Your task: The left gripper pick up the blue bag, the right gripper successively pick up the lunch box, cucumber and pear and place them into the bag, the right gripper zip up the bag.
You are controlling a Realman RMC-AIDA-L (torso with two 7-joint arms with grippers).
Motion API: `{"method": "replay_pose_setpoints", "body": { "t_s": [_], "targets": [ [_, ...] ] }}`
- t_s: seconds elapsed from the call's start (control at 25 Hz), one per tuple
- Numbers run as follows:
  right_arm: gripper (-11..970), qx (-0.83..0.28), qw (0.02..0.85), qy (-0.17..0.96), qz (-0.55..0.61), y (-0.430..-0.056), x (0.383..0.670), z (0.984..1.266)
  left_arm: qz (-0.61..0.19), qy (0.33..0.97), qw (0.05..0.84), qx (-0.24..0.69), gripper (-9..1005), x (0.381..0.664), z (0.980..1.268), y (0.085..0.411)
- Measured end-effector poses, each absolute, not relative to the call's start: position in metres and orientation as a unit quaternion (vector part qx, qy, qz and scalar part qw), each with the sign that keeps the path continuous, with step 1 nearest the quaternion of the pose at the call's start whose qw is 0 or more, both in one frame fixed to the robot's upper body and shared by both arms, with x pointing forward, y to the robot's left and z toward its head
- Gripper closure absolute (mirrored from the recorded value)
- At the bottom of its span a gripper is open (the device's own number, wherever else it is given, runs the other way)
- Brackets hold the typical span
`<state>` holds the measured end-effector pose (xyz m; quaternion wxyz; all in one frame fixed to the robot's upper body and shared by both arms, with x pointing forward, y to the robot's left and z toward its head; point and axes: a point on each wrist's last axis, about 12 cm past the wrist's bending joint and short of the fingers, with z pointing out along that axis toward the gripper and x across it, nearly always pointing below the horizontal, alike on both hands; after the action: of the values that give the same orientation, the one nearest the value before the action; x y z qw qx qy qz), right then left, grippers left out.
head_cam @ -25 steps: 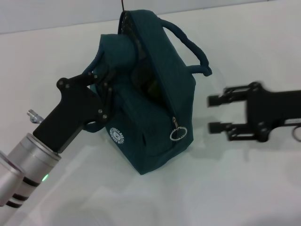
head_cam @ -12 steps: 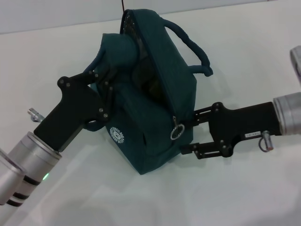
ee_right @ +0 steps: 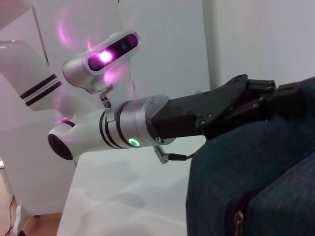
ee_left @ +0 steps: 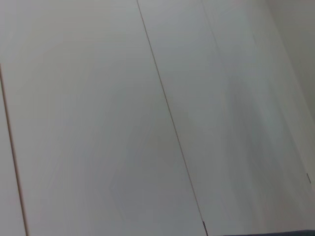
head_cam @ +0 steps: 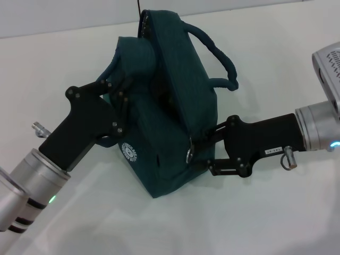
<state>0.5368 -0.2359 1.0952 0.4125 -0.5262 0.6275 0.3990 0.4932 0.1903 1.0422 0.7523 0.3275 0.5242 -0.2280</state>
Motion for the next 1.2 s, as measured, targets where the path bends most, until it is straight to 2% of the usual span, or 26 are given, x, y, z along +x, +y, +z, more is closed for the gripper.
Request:
{"method": "replay_pose_setpoints", "body": {
  "t_s": [0.08, 0.28, 0.76, 1.2],
  "targets": [
    [499, -0.528, 0.410, 0.626, 0.401, -0.235, 0.536, 1.095, -0.228, 0.524, 0.752, 0.327, 917, 0.493, 1.042, 0.190],
    [624, -0.535, 0.403, 0.622, 0.405, -0.231, 0.534, 1.093, -0.230, 0.522, 0.753, 0.328, 914, 0.494, 1.043, 0.188],
    [687, -0.514, 0.427, 0.618, 0.413, -0.232, 0.536, 1.096, -0.232, 0.520, 0.754, 0.328, 907, 0.495, 1.044, 0.187],
    [745, -0.539, 0.425, 0.608, 0.399, -0.224, 0.538, 1.093, -0.232, 0.519, 0.754, 0.329, 901, 0.495, 1.045, 0.187]
  ]
}}
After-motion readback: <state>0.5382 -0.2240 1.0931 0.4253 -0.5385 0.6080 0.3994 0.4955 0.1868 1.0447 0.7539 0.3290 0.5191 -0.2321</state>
